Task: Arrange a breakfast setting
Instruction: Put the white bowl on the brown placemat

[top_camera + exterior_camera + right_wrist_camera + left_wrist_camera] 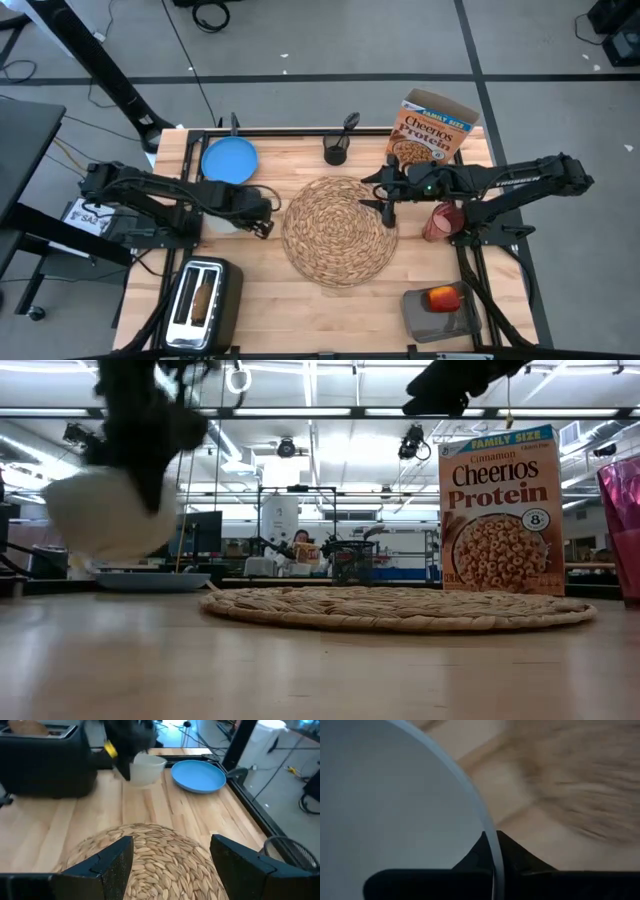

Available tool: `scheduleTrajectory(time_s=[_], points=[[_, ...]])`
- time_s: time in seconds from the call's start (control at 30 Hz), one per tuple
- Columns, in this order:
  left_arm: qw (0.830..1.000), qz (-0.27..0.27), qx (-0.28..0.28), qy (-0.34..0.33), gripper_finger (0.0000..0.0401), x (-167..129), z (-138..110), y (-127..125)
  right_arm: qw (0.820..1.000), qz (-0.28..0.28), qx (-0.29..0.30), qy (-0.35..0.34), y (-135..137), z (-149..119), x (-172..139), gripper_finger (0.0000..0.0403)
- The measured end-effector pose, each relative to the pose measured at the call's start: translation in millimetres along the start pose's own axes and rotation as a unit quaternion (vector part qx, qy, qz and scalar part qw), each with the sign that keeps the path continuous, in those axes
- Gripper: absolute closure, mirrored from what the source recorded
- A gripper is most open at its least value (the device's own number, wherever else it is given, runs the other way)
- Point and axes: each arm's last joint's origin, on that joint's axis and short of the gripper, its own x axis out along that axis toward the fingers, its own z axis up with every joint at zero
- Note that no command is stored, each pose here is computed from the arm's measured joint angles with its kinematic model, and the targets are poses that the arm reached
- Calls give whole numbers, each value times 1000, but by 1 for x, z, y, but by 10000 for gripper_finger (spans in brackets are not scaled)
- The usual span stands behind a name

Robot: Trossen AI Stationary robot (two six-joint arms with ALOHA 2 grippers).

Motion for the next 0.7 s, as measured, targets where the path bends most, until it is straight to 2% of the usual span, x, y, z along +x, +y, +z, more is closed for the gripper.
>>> scheduleTrajectory(time_s=[0.07,0.13,0.23,0.33,0.43,0.7], points=[[996,-37,83,-17,393,-18,6,-13,1000,15,-21,1,3,0,-1,134],[984,-69,162,-41,393,-36,9,-24,998,30,-44,22,9,3,-6,134],[957,-99,262,-72,394,-53,11,-35,994,30,-67,79,18,15,-18,134],[926,-116,344,-101,395,-57,13,-51,989,20,-71,130,28,28,-30,134],[900,-123,402,-113,395,-48,19,-72,987,6,-37,157,37,38,-36,134],[860,-98,487,-117,395,17,43,-123,971,-6,14,239,59,27,-34,134]])
